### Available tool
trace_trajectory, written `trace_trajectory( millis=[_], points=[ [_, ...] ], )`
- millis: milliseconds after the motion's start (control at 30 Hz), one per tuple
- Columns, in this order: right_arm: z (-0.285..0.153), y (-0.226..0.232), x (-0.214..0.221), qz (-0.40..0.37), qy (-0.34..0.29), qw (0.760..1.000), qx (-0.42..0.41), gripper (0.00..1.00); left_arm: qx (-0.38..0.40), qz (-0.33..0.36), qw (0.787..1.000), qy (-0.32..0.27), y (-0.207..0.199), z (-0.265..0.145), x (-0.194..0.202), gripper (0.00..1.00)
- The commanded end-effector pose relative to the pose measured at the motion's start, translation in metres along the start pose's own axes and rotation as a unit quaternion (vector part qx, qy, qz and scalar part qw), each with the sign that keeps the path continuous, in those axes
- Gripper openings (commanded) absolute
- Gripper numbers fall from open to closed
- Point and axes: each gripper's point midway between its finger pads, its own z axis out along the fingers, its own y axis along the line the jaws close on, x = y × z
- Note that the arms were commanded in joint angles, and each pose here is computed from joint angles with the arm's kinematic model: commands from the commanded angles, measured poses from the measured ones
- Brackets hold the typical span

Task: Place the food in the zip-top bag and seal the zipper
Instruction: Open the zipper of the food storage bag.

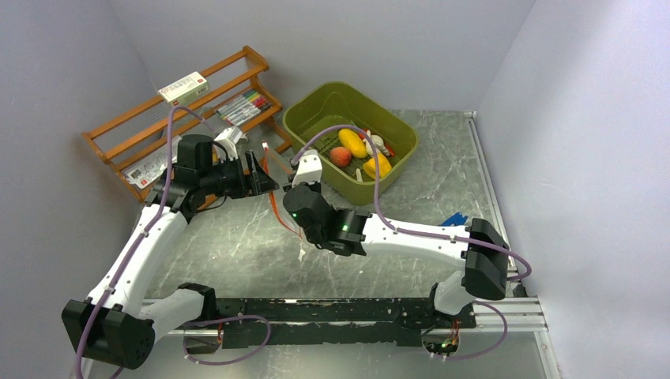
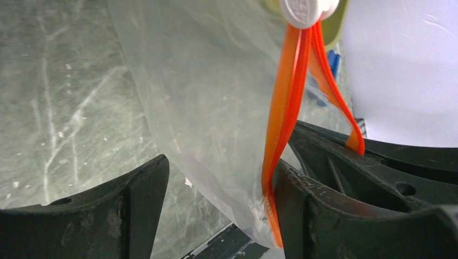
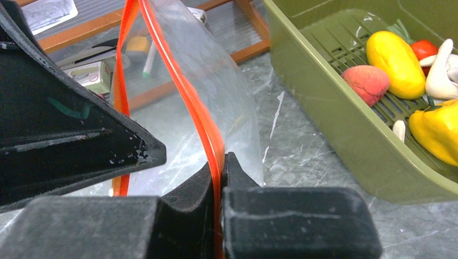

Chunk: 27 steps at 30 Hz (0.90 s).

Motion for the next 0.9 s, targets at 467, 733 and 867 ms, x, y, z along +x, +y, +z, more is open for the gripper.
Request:
trace_trajectory(
  millis=[467,733,867],
  points=[
    [0.01,-0.005,-0.002,0.011,-0.011,0.999,0.034,0.0,-0.062,0.003,0.997,0.043,0.009,0.006,0.01,0.63],
    [0.008,-0.011,0.004,0.014,-0.004,0.999,0.041,0.0,-0.151,0.018,0.988,0.021,0.026,-0.015,0.002,0.49],
    [0.01,-0.01,0.005,0.014,-0.004,0.999,0.041,0.0,-0.031,0.015,0.998,0.043,-0.019,-0.012,0.006,0.55]
  ],
)
